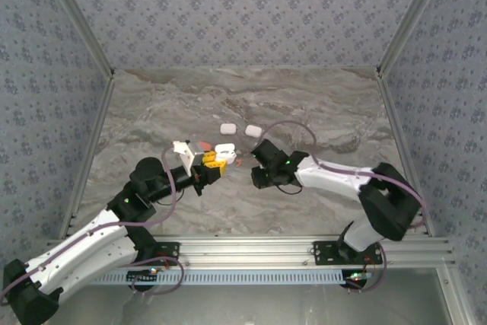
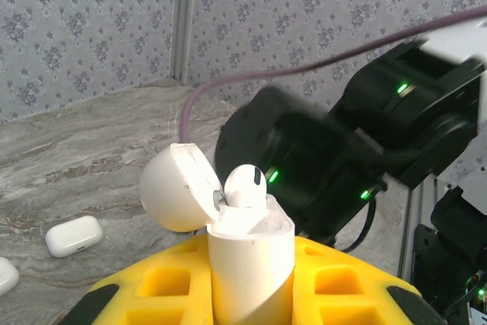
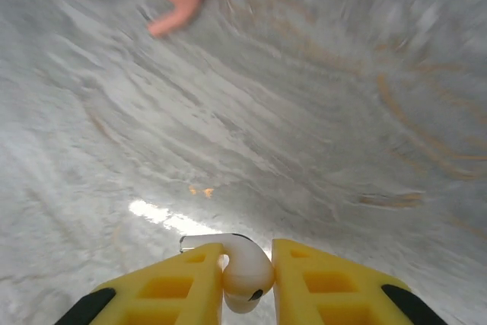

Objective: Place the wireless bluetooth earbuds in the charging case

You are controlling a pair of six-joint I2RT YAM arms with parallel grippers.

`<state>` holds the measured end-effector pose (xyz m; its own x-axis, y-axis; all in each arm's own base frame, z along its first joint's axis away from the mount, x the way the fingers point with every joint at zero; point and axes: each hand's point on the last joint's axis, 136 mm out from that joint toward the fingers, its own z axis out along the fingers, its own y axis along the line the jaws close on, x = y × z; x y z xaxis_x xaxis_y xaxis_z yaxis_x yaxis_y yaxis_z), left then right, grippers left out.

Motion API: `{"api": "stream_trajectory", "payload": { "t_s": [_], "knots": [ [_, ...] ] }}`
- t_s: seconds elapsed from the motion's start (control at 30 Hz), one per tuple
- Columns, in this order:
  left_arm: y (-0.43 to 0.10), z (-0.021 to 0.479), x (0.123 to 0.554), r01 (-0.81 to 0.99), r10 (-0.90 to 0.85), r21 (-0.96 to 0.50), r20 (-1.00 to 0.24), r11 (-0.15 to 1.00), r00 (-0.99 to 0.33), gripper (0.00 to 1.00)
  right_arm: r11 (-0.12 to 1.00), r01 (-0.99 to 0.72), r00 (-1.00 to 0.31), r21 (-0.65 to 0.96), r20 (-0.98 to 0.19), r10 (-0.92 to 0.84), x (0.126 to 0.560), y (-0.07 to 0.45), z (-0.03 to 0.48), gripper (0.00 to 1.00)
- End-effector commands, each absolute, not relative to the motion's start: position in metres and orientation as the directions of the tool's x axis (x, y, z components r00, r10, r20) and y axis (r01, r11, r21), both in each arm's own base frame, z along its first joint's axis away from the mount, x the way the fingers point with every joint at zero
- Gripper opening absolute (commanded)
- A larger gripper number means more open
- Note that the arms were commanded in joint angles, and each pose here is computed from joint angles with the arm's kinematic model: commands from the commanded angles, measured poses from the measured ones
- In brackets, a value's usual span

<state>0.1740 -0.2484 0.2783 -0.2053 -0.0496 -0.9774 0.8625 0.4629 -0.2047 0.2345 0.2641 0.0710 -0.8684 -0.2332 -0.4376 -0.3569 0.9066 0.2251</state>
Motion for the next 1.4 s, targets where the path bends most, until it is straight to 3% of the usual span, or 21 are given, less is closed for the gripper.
{"api": "stream_trajectory", "payload": {
  "t_s": [0.0, 0.3, 0.53, 0.87, 1.37],
  "knots": [
    [-0.25, 0.293, 0.172, 0.874, -0.072, -0.181, -0.983, 0.45, -0.167, 0.0, 0.894, -0.424, -0.778, 0.147, -0.564, -0.276, 0.243, 0.25, 0.122, 0.25],
    [-0.264, 0.292, 0.169, 0.902, -0.061, -0.191, -0.981, 0.386, -0.182, 0.0, 0.799, -0.598, -0.462, 0.063, -0.841, -0.28, 0.23, 0.236, 0.254, 0.25],
    [-0.275, 0.294, 0.164, 0.928, -0.039, -0.192, -0.981, 0.321, -0.189, 0.0, 0.7, -0.71, -0.249, -0.079, -0.901, -0.355, 0.206, 0.26, 0.312, 0.25],
    [-0.278, 0.294, 0.16, 0.937, -0.026, -0.19, -0.981, 0.292, -0.191, 0.0, 0.565, -0.806, -0.14, -0.175, -0.872, -0.469, 0.186, 0.307, 0.314, 0.25],
    [-0.279, 0.292, 0.159, 0.94, -0.02, -0.194, -0.98, 0.281, -0.196, 0.0, 0.553, -0.818, -0.154, -0.162, -0.864, -0.48, 0.185, 0.319, 0.303, 0.26]
  ]
}}
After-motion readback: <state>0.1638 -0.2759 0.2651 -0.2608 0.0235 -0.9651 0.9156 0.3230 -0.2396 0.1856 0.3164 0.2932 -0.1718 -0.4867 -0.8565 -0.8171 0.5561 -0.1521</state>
